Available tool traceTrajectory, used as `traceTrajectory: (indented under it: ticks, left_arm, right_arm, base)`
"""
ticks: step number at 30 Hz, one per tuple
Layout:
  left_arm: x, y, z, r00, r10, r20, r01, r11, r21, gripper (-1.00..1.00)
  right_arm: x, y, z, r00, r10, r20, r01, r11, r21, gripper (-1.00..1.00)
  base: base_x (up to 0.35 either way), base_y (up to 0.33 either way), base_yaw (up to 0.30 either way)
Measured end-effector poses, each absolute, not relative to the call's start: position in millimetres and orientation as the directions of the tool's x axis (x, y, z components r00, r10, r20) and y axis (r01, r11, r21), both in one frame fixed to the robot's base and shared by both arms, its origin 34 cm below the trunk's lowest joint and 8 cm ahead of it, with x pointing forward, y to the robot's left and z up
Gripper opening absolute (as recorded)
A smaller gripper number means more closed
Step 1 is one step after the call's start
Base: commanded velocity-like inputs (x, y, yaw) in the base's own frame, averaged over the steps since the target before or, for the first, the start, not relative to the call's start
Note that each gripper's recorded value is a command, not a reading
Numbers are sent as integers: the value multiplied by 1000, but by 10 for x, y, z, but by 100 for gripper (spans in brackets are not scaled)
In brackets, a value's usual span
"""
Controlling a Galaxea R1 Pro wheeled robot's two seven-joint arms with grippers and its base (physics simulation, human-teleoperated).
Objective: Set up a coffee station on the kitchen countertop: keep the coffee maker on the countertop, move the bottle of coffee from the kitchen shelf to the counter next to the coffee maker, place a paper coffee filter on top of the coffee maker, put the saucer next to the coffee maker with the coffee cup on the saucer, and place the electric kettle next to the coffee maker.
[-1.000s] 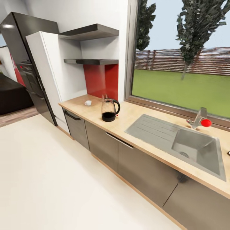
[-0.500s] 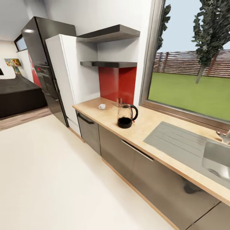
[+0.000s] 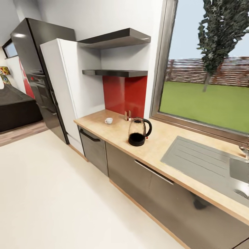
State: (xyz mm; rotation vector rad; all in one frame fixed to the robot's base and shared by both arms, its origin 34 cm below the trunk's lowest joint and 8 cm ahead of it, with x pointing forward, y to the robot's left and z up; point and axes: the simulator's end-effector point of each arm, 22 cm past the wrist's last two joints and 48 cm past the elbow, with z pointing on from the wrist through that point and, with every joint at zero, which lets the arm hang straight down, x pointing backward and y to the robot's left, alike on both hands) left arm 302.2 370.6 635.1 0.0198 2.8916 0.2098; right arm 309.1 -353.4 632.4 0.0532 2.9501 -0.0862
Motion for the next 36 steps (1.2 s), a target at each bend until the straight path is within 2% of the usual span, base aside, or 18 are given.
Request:
traceTrajectory:
  ticks: [15,27,36]
  left_arm:
    - [3066,3702,6373,-968,32,-250,-4,990,144,100]
    - [3084,3705,6384,-966,38,-255,0,990,144,100]
    - [3080,3719,6385,-966,41,-254,4,989,146,100]
  right_arm:
    - [3133,-3536,6347,-979,30,-201,42,998,-54,100]
    - [3160,-3536,6359,-978,33,-207,46,997,-57,100]
    - [3167,-3529,6359,-977,39,-208,51,997,-56,100]
  base:
    - [121,285,-273]
    - [25,17,-279]
    - [0,0,-60]
